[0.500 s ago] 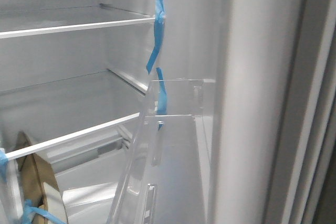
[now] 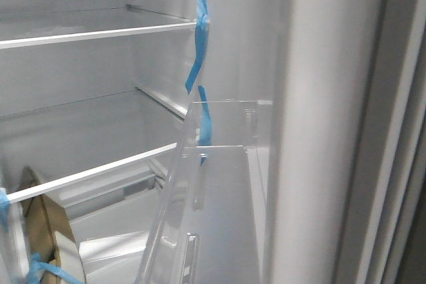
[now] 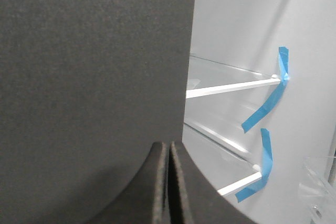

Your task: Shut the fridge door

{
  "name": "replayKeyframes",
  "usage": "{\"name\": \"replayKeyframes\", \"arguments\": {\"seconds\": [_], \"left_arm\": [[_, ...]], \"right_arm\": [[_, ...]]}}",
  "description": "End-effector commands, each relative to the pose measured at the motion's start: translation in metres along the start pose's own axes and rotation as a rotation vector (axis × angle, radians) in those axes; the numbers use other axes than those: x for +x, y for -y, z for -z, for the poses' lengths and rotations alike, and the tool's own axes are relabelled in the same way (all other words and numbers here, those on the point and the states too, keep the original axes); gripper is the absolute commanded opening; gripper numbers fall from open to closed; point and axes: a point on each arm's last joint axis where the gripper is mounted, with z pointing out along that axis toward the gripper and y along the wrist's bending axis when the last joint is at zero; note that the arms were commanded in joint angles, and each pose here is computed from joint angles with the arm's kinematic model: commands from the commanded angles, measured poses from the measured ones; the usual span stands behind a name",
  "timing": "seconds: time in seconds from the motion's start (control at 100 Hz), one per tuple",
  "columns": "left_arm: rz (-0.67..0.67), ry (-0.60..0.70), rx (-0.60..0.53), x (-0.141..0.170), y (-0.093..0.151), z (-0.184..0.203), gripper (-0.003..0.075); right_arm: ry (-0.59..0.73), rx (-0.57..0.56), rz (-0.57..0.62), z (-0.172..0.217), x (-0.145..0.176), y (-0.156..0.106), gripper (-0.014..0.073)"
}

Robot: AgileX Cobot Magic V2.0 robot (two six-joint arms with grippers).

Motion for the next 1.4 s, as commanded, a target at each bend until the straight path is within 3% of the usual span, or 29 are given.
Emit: {"name": "replayKeyframes", "arguments": {"seconds": [0.0, 0.25, 0.53, 0.96, 1.39], "left_arm": [[0.006, 0.029, 0.007, 0.004, 0.0, -0.002, -0.0021], [0.006, 0.029, 0.007, 0.004, 0.0, -0.002, -0.0021], [0.006, 0.029, 0.007, 0.004, 0.0, -0.002, -0.0021], [0.006, 0.029, 0.007, 0.004, 0.0, -0.002, -0.0021], [0.006, 0.029, 0.007, 0.004, 0.0, -0.002, -0.0021]], "right_arm": [[0.115, 0.007, 0.011, 0.002, -0.044, 0.0, -0.0076], [0.131, -0.039, -0.05, 0.002, -0.121, -0.004, -0.0076], [0.079, -0.188, -0.154, 0.002, -0.162, -0.013, -0.0076], [0.098, -0.564, -0.232, 0.013, -0.177, -0.021, -0.0076], [0.033, -0.704, -0.272, -0.018, -0.18, -0.048, -0.0076]]}}
